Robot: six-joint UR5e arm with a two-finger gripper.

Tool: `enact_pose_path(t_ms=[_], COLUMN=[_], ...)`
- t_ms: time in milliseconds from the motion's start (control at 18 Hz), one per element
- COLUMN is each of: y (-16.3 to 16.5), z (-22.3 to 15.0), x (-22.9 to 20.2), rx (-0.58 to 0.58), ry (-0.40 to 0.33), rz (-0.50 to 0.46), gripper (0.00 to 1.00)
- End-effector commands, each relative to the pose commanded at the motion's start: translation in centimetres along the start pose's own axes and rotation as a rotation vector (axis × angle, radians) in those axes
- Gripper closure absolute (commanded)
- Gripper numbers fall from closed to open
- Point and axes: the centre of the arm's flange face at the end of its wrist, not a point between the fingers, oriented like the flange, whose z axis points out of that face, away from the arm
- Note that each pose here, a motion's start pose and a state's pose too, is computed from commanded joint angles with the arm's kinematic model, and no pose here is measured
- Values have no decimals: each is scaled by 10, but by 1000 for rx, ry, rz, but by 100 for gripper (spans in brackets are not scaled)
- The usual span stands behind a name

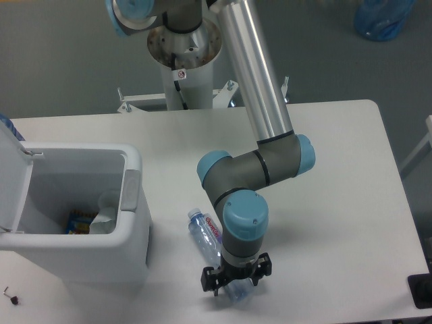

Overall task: Place the trash in the trash can
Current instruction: 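Close the gripper around the bottle's cap end and lift it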

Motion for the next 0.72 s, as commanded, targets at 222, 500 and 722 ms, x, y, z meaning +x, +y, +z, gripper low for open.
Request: enact_pose_path(t_ms=[222, 500, 722], y=[0, 0, 0], z=[-1, -3, -5], x=[1, -3, -3], rx=[-1, 0, 2], ry=[-4, -40, -42], rz=[0, -9, -9], gripper=[17, 32, 34])
